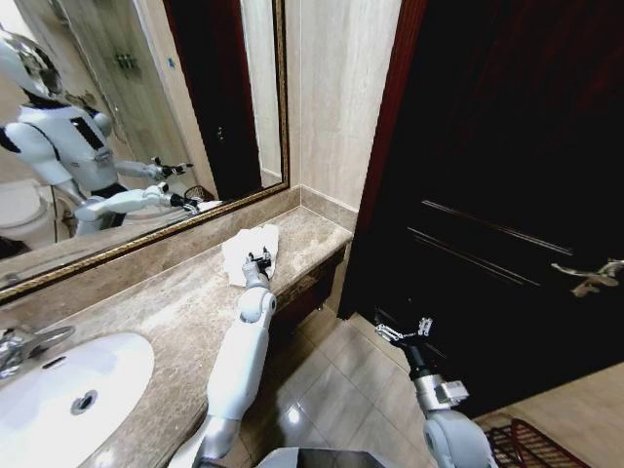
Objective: Discard the used towel into the hamper.
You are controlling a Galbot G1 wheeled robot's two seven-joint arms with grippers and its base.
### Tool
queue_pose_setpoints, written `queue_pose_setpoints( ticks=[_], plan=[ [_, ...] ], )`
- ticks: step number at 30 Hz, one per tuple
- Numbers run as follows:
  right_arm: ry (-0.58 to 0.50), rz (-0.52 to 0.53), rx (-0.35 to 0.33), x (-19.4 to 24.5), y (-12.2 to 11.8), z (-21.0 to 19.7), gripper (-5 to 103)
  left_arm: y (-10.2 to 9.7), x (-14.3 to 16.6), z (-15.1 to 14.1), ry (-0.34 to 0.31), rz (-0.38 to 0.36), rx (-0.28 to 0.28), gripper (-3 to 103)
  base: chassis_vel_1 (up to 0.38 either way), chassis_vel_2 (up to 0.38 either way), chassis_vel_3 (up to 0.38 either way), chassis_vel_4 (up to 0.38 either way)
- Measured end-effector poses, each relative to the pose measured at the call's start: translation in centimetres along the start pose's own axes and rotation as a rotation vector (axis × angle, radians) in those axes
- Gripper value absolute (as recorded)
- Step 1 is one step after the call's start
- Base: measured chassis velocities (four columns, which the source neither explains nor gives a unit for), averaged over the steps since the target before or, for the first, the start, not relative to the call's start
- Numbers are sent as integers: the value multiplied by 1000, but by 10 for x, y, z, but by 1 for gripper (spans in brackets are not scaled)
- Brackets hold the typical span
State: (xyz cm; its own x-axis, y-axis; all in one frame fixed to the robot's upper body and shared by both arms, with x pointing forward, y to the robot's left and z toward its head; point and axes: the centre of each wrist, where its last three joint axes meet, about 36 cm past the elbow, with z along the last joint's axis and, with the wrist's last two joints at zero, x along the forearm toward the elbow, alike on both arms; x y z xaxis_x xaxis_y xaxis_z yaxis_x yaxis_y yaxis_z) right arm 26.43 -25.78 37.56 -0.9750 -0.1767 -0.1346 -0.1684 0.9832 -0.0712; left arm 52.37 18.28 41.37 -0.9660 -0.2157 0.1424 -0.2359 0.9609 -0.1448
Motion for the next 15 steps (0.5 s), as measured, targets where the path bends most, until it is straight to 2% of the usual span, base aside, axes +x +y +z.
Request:
queue_pose_setpoints(
  ticks=[2,3,5,7,9,15],
  plan=[
    [-1,0,1,1,0,0,100,3,2,0,-4,2,3,18,0,0,0,0],
    [-1,0,1,1,0,0,100,3,2,0,-4,2,3,18,0,0,0,0],
    [-3,1,0,2,1,-1,100,6,5,0,-8,7,7,9,0,0,0,0],
    [-4,1,0,2,2,-1,100,7,6,0,-10,8,10,9,0,0,0,0],
    [-6,1,0,2,3,-2,100,10,9,-1,-14,11,17,4,0,0,0,0],
    [-12,3,-2,4,6,-3,100,24,24,-7,-52,32,39,4,0,0,0,0]
  ],
)
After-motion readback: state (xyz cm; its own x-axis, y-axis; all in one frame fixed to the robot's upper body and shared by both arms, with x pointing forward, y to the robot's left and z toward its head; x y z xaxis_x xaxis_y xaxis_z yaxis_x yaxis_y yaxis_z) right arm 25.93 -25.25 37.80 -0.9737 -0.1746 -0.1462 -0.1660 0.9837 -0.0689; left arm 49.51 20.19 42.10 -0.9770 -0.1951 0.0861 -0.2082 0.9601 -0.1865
